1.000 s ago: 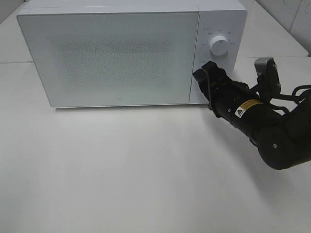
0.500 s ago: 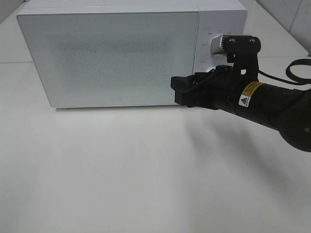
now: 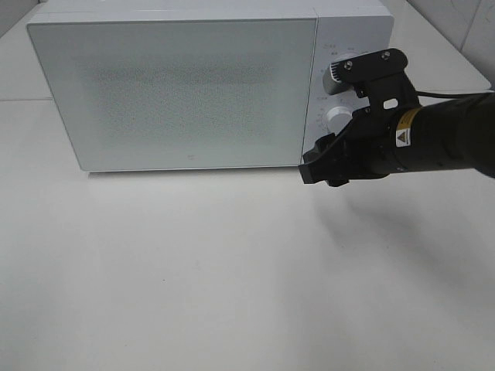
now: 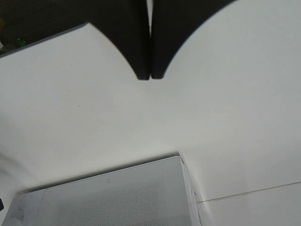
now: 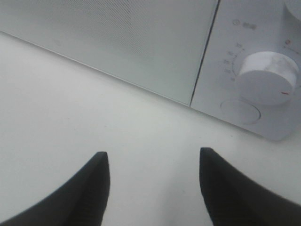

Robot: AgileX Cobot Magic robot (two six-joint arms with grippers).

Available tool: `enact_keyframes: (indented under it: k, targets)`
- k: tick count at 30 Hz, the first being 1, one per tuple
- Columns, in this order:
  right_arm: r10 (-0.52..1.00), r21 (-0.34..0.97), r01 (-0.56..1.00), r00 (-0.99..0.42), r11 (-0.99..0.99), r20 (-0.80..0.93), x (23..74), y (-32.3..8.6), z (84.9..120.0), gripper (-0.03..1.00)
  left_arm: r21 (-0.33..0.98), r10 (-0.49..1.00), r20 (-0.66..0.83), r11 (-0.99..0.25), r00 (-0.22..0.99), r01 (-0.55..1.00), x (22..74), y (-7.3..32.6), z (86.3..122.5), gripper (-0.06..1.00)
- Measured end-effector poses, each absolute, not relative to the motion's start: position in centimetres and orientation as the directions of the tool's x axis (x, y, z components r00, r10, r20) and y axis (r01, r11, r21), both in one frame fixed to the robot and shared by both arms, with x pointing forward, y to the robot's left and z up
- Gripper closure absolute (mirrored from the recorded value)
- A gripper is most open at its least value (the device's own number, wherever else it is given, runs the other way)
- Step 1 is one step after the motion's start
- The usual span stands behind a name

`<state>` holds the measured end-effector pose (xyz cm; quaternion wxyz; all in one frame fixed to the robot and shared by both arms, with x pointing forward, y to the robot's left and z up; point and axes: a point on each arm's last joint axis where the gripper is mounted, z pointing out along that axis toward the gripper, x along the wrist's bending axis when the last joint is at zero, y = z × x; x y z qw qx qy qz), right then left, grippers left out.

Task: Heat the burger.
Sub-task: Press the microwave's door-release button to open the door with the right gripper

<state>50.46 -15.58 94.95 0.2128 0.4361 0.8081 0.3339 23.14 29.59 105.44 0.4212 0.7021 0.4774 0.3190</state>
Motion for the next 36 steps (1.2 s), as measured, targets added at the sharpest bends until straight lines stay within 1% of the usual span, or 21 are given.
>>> enact_keyframes:
  k: [2, 5, 7, 8, 10, 13, 15, 16, 18, 19, 21, 24, 26, 27, 29, 32, 34, 36]
  targets:
    - [0.88, 0.672, 0.635, -0.472, 0.381, -0.053, 51.5, -15.9, 96.1, 0.41, 0.896, 0.939, 0.046, -0.189, 0.341, 0.402, 23.1, 29.6, 105.4, 0.94]
    - [0.891, 0.668, 0.648, -0.452, 0.366, -0.049, 51.9, -16.1, 96.5, 0.41, 0.896, 0.939, 0.046, -0.189, 0.341, 0.402, 23.1, 29.6, 105.4, 0.94]
    - [0.929, 0.638, 0.706, -0.367, 0.307, -0.041, 52.9, -17.7, 97.0, 0.41, 0.896, 0.939, 0.046, -0.189, 0.341, 0.402, 23.1, 29.6, 105.4, 0.94]
    - [0.929, 0.638, 0.706, -0.367, 0.307, -0.041, 52.9, -17.7, 97.0, 0.41, 0.896, 0.939, 0.046, -0.189, 0.341, 0.402, 23.1, 29.6, 105.4, 0.94]
    - [0.968, 0.576, 0.785, -0.247, 0.228, -0.047, 53.6, -20.6, 97.0, 0.41, 0.896, 0.939, 0.046, -0.189, 0.341, 0.402, 23.1, 29.6, 105.4, 0.94]
    - [0.975, 0.553, 0.807, -0.218, 0.208, -0.048, 53.6, -21.4, 96.9, 0.41, 0.896, 0.939, 0.046, -0.189, 0.341, 0.402, 23.1, 29.6, 105.4, 0.94]
    - [0.991, 0.495, 0.86, -0.129, 0.127, -0.029, 53.5, -23.1, 96.5, 0.41, 0.896, 0.939, 0.046, -0.189, 0.341, 0.402, 23.1, 29.6, 105.4, 0.94]
    - [0.991, 0.495, 0.86, -0.129, 0.127, -0.029, 53.5, -23.1, 96.5, 0.41, 0.896, 0.939, 0.046, -0.189, 0.341, 0.402, 23.1, 29.6, 105.4, 0.94]
    - [0.999, 0.421, 0.907, -0.032, 0.031, -0.003, 53.2, -24.6, 96.2, 0.41, 0.896, 0.939, 0.046, -0.189, 0.341, 0.402, 23.1, 29.6, 105.4, 0.94]
    - [0.999, 0.421, 0.907, -0.032, 0.031, -0.003, 53.2, -24.6, 96.2, 0.41, 0.896, 0.939, 0.046, -0.189, 0.341, 0.402, 23.1, 29.6, 105.4, 0.94]
    - [1.0, 0.38, 0.925, -0.007, 0.008, -0.003, 52.6, -25.0, 96.4, 0.41, 0.896, 0.939, 0.046, -0.189, 0.341, 0.402, 23.1, 29.6, 105.4, 0.94]
    - [1.0, 0.375, 0.927, -0.003, 0.003, -0.003, 52.4, -25.1, 96.7, 0.41, 0.896, 0.939, 0.046, -0.189, 0.341, 0.402, 23.1, 29.6, 105.4, 0.94]
    - [1.0, 0.402, 0.916, 0.005, -0.004, -0.002, 51.1, -25.4, 99.2, 0.41, 0.896, 0.939, 0.046, -0.189, 0.341, 0.402, 23.1, 29.6, 105.4, 0.94]
    - [1.0, 0.402, 0.916, 0.005, -0.004, -0.002, 51.1, -25.4, 99.2, 0.41, 0.896, 0.939, 0.046, -0.189, 0.341, 0.402, 23.1, 29.6, 105.4, 0.94]
    - [1.0, 0.419, 0.908, 0.008, -0.005, -0.005, 49.5, -25.8, 101.4, 0.41, 0.896, 0.939, 0.046, -0.189, 0.341, 0.402, 23.1, 29.6, 105.4, 0.94]
    - [1.0, 0.42, 0.908, 0.009, -0.005, -0.008, 49.0, -25.9, 102.0, 0.41, 0.896, 0.939, 0.046, -0.189, 0.341, 0.402, 23.1, 29.6, 105.4, 0.94]
    - [1.0, 0.434, 0.901, 0.006, 0.003, -0.018, 45.9, -26.6, 104.8, 0.41, 0.896, 0.939, 0.046, -0.189, 0.341, 0.402, 23.1, 29.6, 105.4, 0.94]
    - [1.0, 0.439, 0.898, 0.003, 0.006, -0.02, 45.2, -26.7, 105.2, 0.41, 0.896, 0.939, 0.046, -0.189, 0.341, 0.402, 23.1, 29.6, 105.4, 0.94]
